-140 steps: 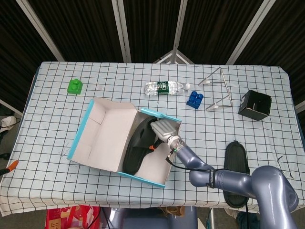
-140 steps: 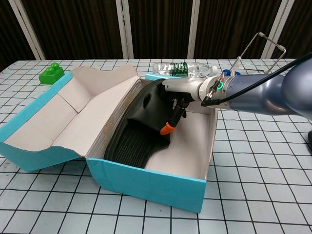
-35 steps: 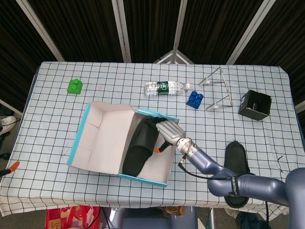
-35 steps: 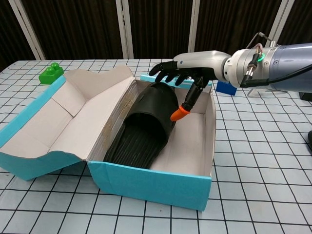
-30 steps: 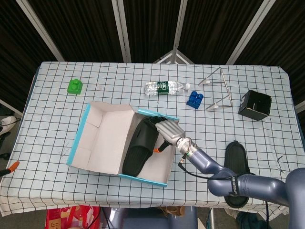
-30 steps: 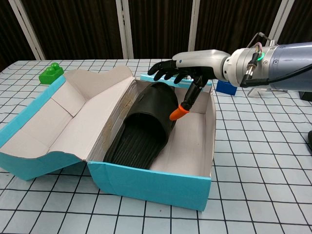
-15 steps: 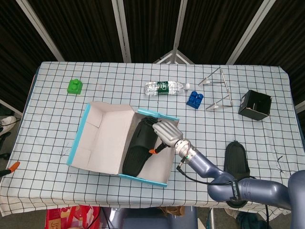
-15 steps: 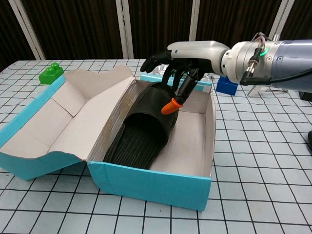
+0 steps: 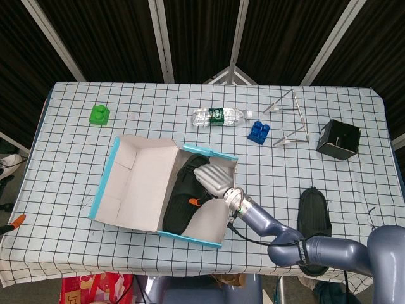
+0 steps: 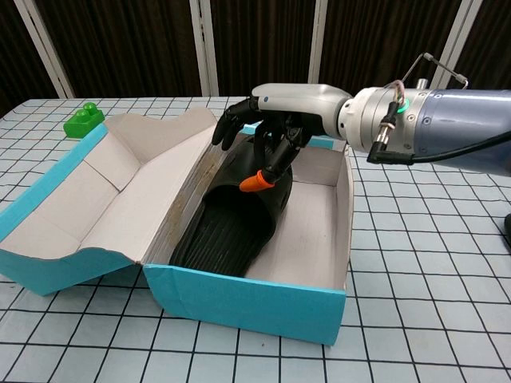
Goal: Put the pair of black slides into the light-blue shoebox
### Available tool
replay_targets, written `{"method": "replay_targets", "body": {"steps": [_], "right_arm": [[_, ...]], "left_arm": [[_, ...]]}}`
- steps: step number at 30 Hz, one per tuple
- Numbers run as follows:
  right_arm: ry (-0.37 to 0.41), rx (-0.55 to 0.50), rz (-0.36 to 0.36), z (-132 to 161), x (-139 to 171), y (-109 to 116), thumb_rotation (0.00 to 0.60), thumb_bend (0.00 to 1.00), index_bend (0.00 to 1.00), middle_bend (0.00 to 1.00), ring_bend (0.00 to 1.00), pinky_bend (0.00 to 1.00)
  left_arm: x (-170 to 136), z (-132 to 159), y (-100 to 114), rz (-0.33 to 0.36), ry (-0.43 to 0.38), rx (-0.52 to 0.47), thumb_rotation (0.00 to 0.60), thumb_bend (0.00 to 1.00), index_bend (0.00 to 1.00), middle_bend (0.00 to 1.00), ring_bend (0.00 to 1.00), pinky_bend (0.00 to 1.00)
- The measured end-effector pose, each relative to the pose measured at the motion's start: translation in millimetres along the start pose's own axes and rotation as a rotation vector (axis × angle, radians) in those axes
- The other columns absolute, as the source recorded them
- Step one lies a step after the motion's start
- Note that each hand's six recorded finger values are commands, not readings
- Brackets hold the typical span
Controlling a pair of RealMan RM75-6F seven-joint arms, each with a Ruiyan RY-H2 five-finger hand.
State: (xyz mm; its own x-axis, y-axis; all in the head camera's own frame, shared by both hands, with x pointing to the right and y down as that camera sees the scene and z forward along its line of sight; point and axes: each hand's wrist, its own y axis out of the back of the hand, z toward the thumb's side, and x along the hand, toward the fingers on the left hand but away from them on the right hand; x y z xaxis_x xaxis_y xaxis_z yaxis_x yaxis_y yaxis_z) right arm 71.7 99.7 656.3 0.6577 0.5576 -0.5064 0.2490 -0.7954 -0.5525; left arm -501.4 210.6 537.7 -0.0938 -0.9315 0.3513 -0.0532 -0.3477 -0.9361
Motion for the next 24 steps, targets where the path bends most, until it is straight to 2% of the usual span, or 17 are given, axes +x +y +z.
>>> {"method": "replay_targets", "body": {"steps": [15,20,24], "right_arm": [[-0.070,-0.010,0.063,-19.2,-17.4,-31.1,0.600,0.25,0.30,0.28,0.50,0.58],[-0.055,-0.017,0.056,-13.7,-18.1,-29.4,0.600,0.25,0.30,0.28,0.50,0.58],[-0.032,-0.035,0.024,-4.9,-15.7,-16.2,0.600,0.25,0.30,0.28,0.45,0.58]], "left_arm": [[0.6,-1.9,1.6,0.003,0.003,-0.005,0.600,0.09,0.18,0.05,0.00,0.04],[0.3,-2.1,1.6,0.003,0.004,-0.005,0.600,0.09,0.18,0.05,0.00,0.04],[0.8,-2.6,1.1,0.001,0.007,-0.004,0.600,0.09,0.18,0.05,0.00,0.04]]}}
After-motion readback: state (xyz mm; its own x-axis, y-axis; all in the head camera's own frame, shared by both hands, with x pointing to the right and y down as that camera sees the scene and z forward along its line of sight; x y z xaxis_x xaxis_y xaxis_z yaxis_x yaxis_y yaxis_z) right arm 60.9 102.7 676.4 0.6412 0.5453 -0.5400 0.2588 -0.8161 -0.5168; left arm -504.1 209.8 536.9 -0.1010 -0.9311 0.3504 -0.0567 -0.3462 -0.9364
